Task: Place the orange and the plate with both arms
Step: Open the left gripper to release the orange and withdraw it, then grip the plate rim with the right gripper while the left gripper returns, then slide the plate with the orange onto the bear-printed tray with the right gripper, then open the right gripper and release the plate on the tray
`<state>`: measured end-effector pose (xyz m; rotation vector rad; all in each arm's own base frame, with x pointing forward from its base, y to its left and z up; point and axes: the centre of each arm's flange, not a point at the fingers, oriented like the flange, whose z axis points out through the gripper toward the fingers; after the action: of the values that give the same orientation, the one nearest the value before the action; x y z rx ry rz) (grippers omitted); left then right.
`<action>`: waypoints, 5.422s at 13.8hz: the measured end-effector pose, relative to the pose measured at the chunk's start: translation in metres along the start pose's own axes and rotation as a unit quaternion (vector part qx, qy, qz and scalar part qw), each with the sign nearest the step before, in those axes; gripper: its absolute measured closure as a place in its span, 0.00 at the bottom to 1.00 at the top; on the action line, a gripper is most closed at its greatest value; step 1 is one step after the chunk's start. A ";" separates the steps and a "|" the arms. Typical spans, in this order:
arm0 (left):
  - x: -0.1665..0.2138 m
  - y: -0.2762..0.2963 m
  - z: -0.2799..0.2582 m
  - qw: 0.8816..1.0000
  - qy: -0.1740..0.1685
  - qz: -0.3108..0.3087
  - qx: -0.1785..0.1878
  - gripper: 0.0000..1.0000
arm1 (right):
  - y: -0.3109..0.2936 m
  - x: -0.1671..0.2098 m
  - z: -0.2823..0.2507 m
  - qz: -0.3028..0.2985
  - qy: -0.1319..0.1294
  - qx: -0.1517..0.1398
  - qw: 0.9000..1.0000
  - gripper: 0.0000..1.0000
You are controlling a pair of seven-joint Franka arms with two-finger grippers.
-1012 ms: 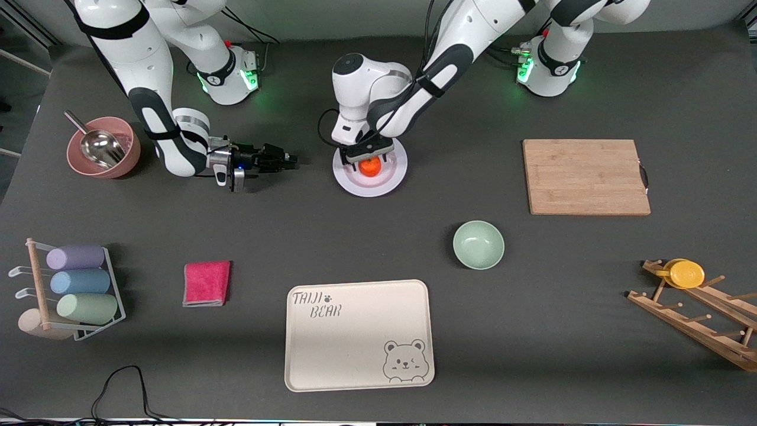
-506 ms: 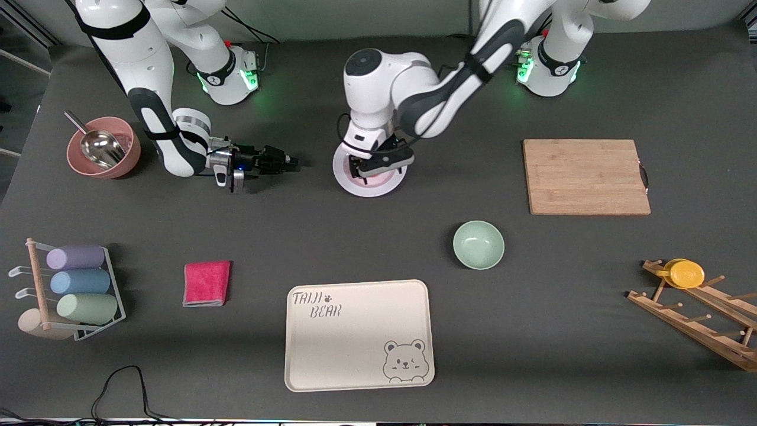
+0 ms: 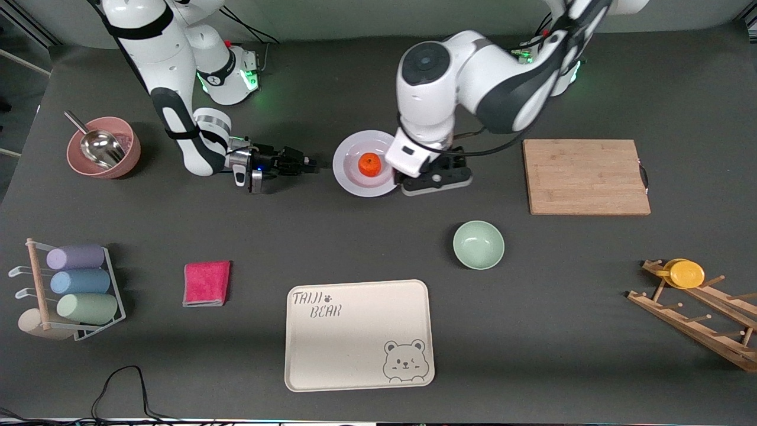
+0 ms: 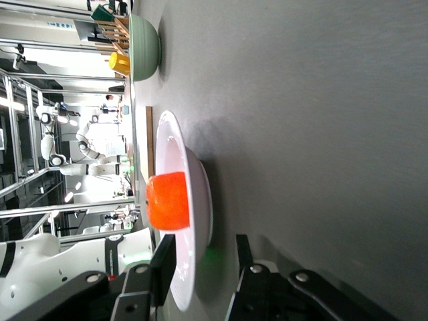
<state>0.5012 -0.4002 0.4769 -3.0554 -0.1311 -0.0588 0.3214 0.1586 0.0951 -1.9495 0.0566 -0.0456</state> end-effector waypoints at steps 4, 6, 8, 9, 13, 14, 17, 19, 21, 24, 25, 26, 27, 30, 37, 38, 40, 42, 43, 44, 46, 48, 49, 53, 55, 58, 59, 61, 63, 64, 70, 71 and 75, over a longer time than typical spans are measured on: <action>0.058 -0.106 -0.060 0.999 -0.017 0.048 0.000 0.00 | -0.014 -0.004 0.033 0.001 0.008 0.017 1.000 0.57; 0.072 -0.157 -0.079 0.998 -0.024 0.062 -0.007 0.00 | -0.016 -0.005 0.043 0.003 0.008 0.022 1.000 0.57; 0.083 -0.213 -0.094 0.996 -0.028 0.080 -0.005 0.00 | -0.015 -0.007 0.051 0.007 0.008 0.023 1.000 0.57; 0.087 -0.242 -0.100 0.996 -0.034 0.082 -0.010 0.00 | -0.014 -0.007 0.053 0.007 0.007 0.020 1.000 0.57; 0.094 -0.334 -0.095 0.996 -0.056 0.052 -0.035 0.00 | -0.015 -0.006 0.057 0.005 0.008 0.016 1.000 0.59; 0.091 -0.338 -0.090 0.996 -0.062 0.048 -0.032 0.00 | -0.015 -0.006 0.057 0.005 0.008 0.015 1.000 0.59; 0.078 -0.332 -0.084 0.996 -0.070 0.050 -0.021 0.00 | -0.014 -0.006 0.057 0.005 0.008 0.013 1.000 0.91; 0.074 -0.338 -0.087 0.996 -0.068 0.054 -0.017 0.00 | -0.016 -0.005 0.058 0.004 0.008 0.016 1.000 0.96; 0.075 -0.351 -0.088 0.996 -0.067 0.062 -0.018 0.00 | -0.018 -0.001 0.059 0.000 0.010 0.019 1.000 0.96; 0.079 -0.380 -0.084 0.994 -0.069 0.084 -0.029 0.00 | -0.038 0.018 0.052 -0.011 0.027 0.035 0.999 0.96; 0.080 -0.394 -0.082 0.993 -0.071 0.087 -0.033 0.00 | -0.051 0.027 0.047 -0.011 0.031 0.044 0.998 0.96; 0.081 -0.405 -0.080 0.993 -0.072 0.088 -0.037 0.00 | -0.068 0.038 0.039 -0.010 0.032 0.055 0.998 0.96; 0.081 -0.411 -0.079 0.993 -0.072 0.088 -0.039 0.00 | -0.085 0.047 0.030 -0.010 0.032 0.064 0.997 0.96; 0.080 -0.404 -0.080 0.992 -0.072 0.097 -0.040 0.00 | -0.134 0.066 0.004 -0.008 0.031 0.084 0.996 0.96; 0.079 -0.393 -0.084 0.991 -0.067 0.107 -0.041 0.00 | -0.144 0.127 -0.007 -0.008 0.058 0.087 0.994 0.96; 0.079 -0.395 -0.085 0.991 -0.066 0.106 -0.040 0.00 | -0.142 0.149 -0.003 -0.005 0.063 0.087 0.994 0.96; 0.078 -0.396 -0.087 0.992 -0.064 0.105 -0.040 0.00 | -0.135 0.197 0.006 -0.003 0.075 0.086 0.993 0.96; 0.075 -0.398 -0.090 0.992 -0.064 0.104 -0.040 0.00 | -0.131 0.248 0.013 0.001 0.086 0.087 0.992 0.96; 0.074 -0.400 -0.091 0.992 -0.065 0.103 -0.040 0.00 | -0.132 0.273 0.016 0.003 0.091 0.090 0.992 0.96; 0.075 -0.401 -0.090 0.992 -0.065 0.102 -0.040 0.00 | -0.133 0.299 0.018 0.003 0.095 0.091 0.991 0.96; 0.075 -0.400 -0.089 0.992 -0.065 0.102 -0.040 0.00 | -0.133 0.345 0.023 -0.005 0.100 0.091 0.991 0.96; 0.075 -0.401 -0.089 0.992 -0.065 0.102 -0.039 0.00 | -0.125 0.380 0.030 -0.007 0.103 0.087 0.991 0.96; 0.075 -0.401 -0.089 0.992 -0.065 0.102 -0.039 0.00 | -0.119 0.395 0.030 -0.007 0.105 0.083 0.991 0.96; 0.076 -0.402 -0.089 0.992 -0.063 0.102 -0.031 0.00 | -0.094 0.424 0.040 -0.011 0.104 0.072 0.992 0.96; 0.076 -0.403 -0.089 0.992 -0.063 0.102 -0.029 0.00 | -0.075 0.423 0.048 -0.006 0.100 0.067 0.993 0.96; 0.076 -0.404 -0.089 0.992 -0.063 0.102 -0.024 0.00 | -0.053 0.418 0.055 0.003 0.095 0.059 0.994 0.96; 0.076 -0.404 -0.089 0.992 -0.063 0.102 -0.023 0.00 | -0.047 0.416 0.057 0.005 0.094 0.057 0.994 0.96; 0.076 -0.405 -0.089 0.993 -0.063 0.103 -0.020 0.00 | -0.036 0.413 0.060 0.006 0.092 0.053 0.994 0.96; 0.076 -0.405 -0.088 0.993 -0.064 0.103 -0.015 0.00 | -0.027 0.411 0.062 0.009 0.091 0.050 0.995 0.96; 0.076 -0.405 -0.088 0.993 -0.063 0.103 -0.015 0.00 | -0.026 0.411 0.062 0.009 0.091 0.049 0.995 0.96; 0.088 -0.411 -0.086 0.995 -0.019 0.097 -0.014 0.00 | -0.021 0.410 0.062 0.012 0.090 0.048 0.995 0.81; 0.089 -0.413 -0.083 0.995 -0.018 0.095 -0.014 0.00 | -0.021 0.410 0.062 0.012 0.090 0.048 0.995 0.69; 0.089 -0.423 -0.080 0.996 -0.019 0.086 -0.016 0.00 | -0.020 0.410 0.062 0.012 0.090 0.048 0.995 0.39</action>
<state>0.5504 0.0202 0.5949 -3.0874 0.1311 0.0076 0.7344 0.1984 0.0933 -1.8445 0.1939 -0.2053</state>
